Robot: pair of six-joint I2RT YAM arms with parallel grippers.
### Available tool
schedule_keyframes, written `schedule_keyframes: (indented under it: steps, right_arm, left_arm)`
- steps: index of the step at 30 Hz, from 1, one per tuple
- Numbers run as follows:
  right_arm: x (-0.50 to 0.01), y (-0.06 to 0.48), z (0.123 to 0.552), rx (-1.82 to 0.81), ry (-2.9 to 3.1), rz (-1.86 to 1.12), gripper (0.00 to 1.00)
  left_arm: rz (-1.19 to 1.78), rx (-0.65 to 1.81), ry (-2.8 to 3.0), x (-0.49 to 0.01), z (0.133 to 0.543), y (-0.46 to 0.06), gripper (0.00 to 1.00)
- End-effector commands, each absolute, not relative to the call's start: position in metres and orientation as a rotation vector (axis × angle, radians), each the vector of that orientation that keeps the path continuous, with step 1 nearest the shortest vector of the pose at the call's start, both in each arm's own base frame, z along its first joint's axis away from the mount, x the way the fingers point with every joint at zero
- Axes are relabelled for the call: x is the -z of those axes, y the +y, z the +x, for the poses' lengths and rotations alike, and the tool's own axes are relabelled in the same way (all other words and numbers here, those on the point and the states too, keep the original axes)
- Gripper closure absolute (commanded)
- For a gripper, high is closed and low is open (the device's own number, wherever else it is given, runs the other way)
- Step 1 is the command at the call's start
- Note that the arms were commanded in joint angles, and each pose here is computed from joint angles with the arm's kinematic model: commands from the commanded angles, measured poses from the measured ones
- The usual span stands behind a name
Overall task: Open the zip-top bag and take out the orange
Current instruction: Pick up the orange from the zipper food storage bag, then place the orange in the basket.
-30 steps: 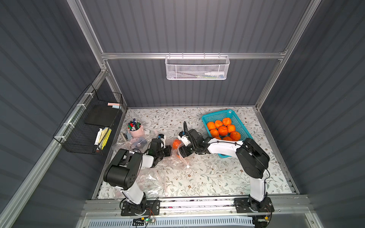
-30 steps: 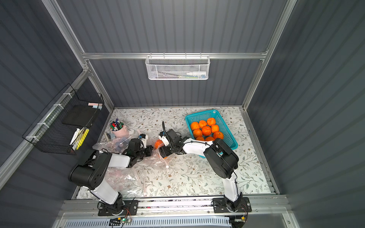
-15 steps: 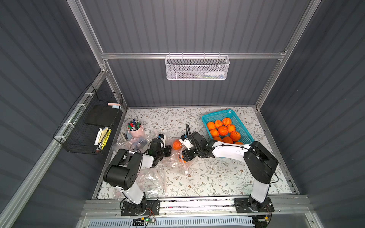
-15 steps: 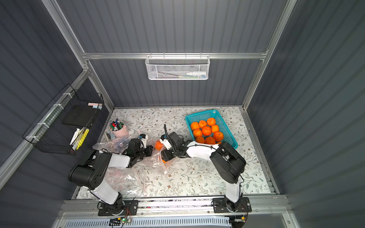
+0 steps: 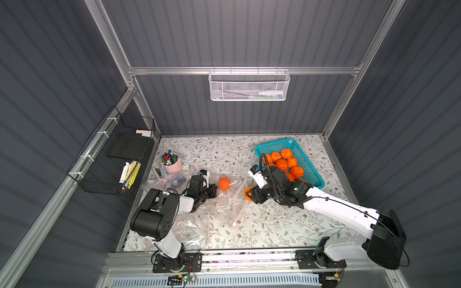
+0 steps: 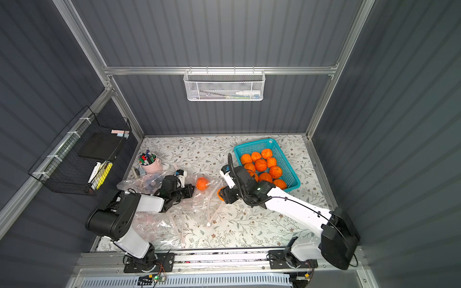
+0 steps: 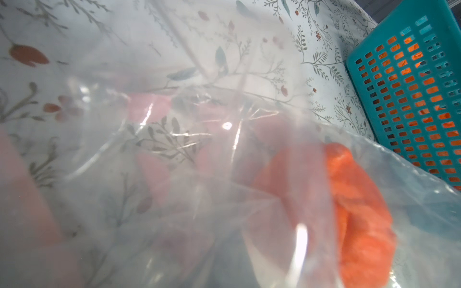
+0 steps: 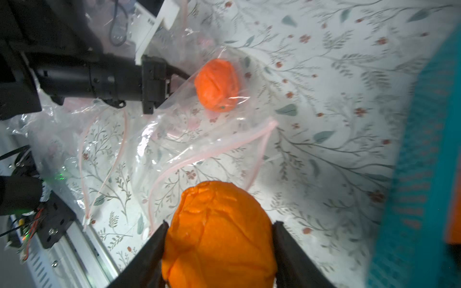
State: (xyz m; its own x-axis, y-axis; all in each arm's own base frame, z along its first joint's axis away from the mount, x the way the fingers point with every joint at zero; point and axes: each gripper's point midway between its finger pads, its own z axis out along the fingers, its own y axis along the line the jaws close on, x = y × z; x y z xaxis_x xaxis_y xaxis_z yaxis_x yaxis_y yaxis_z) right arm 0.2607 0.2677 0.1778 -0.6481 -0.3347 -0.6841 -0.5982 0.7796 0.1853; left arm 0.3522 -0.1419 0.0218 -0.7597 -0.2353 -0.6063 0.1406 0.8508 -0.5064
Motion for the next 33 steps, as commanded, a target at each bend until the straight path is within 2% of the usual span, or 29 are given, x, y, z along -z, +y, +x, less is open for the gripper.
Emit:
schedule_keyframes:
  steps: [1, 6, 12, 24, 33]
  right_arm:
    - [-0.188, 0.204, 0.285, -0.300, 2.367, -0.531, 0.47]
    - [-0.189, 0.125, 0.307, -0.134, 2.415, -0.172, 0.47]
    - [-0.164, 0.084, 0.309, -0.031, 2.486, -0.003, 0.47]
    - [-0.112, 0.066, 0.301, 0.190, 2.712, 0.006, 0.47]
    - [-0.091, 0.054, 0.315, 0.354, 2.748, 0.032, 0.47]
  left_arm:
    - [-0.124, 0.637, 2.558, 0.026, 0.306, -0.129, 1.00]
    - [-0.120, 0.640, 2.556, 0.025, 0.307, -0.130, 1.00]
    - [-0.122, 0.636, 2.562, 0.027, 0.306, -0.129, 1.00]
    - [-0.122, 0.635, 2.559, 0.027, 0.307, -0.129, 1.00]
    - [-0.122, 0.631, 2.563, 0.028, 0.308, -0.129, 1.00]
